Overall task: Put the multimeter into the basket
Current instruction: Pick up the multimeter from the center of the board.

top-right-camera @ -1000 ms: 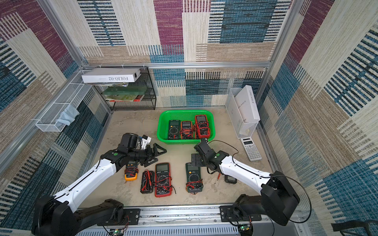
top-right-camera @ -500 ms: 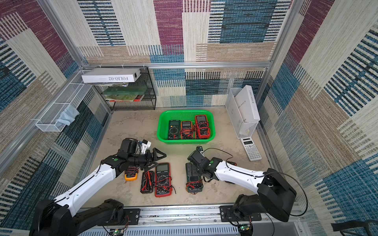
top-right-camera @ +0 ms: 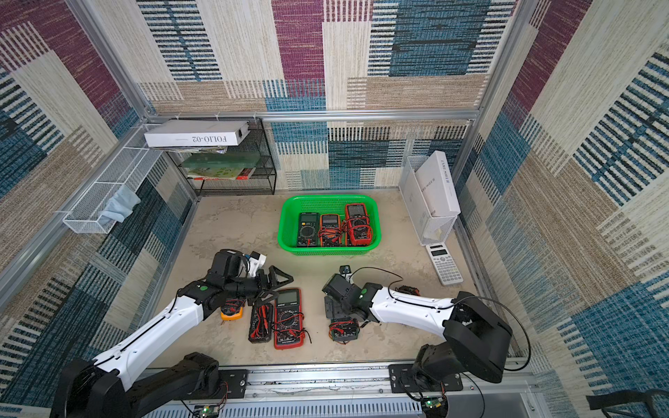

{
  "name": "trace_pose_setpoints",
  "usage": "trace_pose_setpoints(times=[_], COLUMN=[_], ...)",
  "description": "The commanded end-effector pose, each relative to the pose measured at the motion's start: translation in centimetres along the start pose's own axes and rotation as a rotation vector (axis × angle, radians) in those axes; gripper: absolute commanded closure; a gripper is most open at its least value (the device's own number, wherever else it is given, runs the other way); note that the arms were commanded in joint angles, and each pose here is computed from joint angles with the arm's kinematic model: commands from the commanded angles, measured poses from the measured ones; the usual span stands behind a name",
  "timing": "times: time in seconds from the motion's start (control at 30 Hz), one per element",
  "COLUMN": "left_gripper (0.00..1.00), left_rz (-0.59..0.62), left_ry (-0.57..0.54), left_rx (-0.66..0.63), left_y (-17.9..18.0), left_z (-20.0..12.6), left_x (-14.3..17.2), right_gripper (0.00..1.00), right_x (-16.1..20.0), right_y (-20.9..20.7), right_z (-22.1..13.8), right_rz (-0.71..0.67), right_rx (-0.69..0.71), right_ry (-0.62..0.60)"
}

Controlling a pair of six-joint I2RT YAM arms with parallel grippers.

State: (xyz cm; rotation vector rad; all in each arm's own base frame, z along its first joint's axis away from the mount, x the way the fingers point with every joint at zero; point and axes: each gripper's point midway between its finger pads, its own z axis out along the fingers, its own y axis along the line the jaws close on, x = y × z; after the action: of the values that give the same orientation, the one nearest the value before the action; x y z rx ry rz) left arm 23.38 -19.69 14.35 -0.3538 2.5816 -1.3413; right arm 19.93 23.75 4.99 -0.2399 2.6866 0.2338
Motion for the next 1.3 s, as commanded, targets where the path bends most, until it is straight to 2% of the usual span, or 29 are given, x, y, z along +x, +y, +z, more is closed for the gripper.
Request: trace_pose_setpoints(times=[0.0, 0.47, 0.9, 1.27], left_gripper=[0.0, 0.0, 0.0, 0.0], left_rz=[0.011, 0.016, 0.017, 0.033], left_ry=[0.004, 0.008, 0.015, 0.01], left_rx=[0.016, 0.02, 0.023, 0.038], left_y=[-0.3, -0.4, -0.4, -1.4], left_z=[0.0, 0.1, 0.4, 0.2], left_x=[0.0, -0.1, -0.2, -0.8], right_gripper=[0.0, 0.0, 0.18, 0.24], right_x=[-0.2, 1.0, 1.1, -0.6], right_y=[0.3, 1.0, 1.4, 2.0], right_z=[0.3, 2.2, 2.2, 0.4], right_rz=[0.006, -0.037, -0.044, -0.04], right_rx=[0.009, 0.037, 0.035, 0.023], right_ry=[-0.007, 0.05, 0.065, 0.02])
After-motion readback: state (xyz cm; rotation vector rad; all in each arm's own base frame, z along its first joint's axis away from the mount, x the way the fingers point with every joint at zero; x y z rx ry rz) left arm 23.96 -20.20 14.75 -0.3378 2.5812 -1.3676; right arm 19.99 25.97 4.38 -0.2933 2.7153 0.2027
